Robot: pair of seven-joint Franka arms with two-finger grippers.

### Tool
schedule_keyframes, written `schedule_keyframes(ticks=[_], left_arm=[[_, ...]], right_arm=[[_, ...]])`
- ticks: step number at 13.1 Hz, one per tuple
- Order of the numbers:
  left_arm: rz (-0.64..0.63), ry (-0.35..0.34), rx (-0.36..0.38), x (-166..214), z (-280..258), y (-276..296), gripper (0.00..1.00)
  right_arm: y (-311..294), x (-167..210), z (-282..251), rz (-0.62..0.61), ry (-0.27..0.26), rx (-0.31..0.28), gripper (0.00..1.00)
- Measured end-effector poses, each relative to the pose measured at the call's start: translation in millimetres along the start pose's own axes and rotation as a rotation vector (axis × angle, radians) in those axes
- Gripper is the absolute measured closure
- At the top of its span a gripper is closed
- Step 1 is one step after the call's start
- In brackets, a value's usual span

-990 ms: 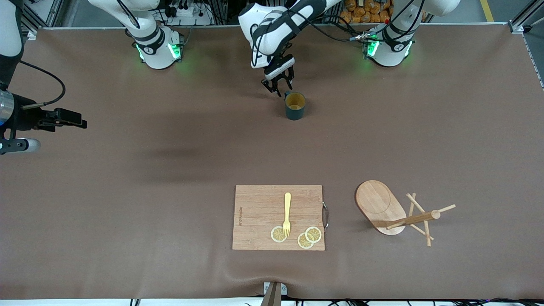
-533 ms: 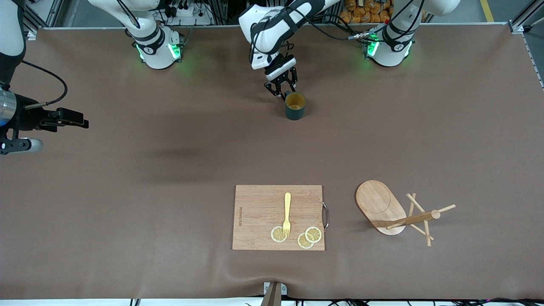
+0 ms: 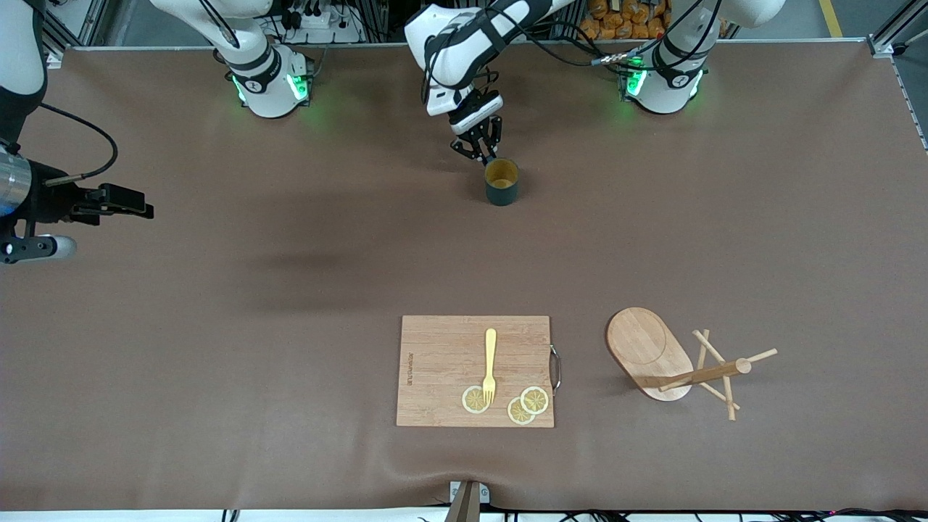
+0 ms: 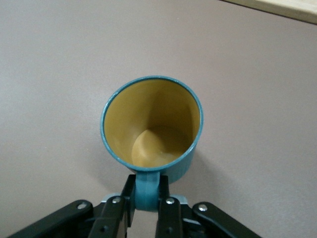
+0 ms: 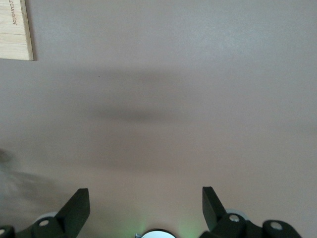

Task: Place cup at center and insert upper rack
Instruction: 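Lift the mug by its handle with the left gripper toward the mug tree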

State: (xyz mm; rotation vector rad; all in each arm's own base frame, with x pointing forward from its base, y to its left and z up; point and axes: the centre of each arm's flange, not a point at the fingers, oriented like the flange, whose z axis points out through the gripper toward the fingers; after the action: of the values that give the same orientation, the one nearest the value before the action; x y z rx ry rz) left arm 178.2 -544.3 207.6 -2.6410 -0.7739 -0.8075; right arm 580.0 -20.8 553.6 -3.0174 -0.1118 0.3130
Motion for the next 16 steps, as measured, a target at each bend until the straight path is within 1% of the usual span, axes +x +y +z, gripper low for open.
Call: schedule_keyframes(ticks=[2, 3, 5, 7, 10, 11, 12, 14, 16], left_arm=[[-0.042, -0.01, -0.016, 13, -9, 13, 0.79], [-0.077, -0.018, -0.023, 27, -16, 22, 0.79], [-0.17, -0.058, -0.016, 71, -31, 40, 0.79], [-0.223, -0.126, 0.002, 134, -45, 58, 0.79], [-0.273, -0.222, 0.006, 231, -53, 76, 0.79], [-0.282, -0.273, 0.009, 260, -53, 81, 0.79], [-0.29, -0.329, 0.009, 290, -53, 84, 0.79], [-0.292, -0.41, 0.009, 350, -43, 83, 0.79], [-0.261, -0.498, 0.005, 407, -26, 70, 0.79]], right_arm=[[0, 0, 0, 0.0, 0.0, 0.0, 0.0], [0, 0, 0, 0.0, 0.0, 0.0, 0.0], [0, 0, -1, 0.0, 0.003, 0.0, 0.0], [2, -1, -6, -0.004, 0.014, -0.006, 0.0], [8, -3, -17, -0.041, 0.036, -0.063, 0.0], [10, -3, -22, -0.052, 0.058, -0.076, 0.0], [11, -2, -28, -0.054, 0.095, -0.088, 0.0], [13, -2, -40, -0.053, 0.154, -0.112, 0.0], [14, -3, -45, -0.051, 0.178, -0.118, 0.0]])
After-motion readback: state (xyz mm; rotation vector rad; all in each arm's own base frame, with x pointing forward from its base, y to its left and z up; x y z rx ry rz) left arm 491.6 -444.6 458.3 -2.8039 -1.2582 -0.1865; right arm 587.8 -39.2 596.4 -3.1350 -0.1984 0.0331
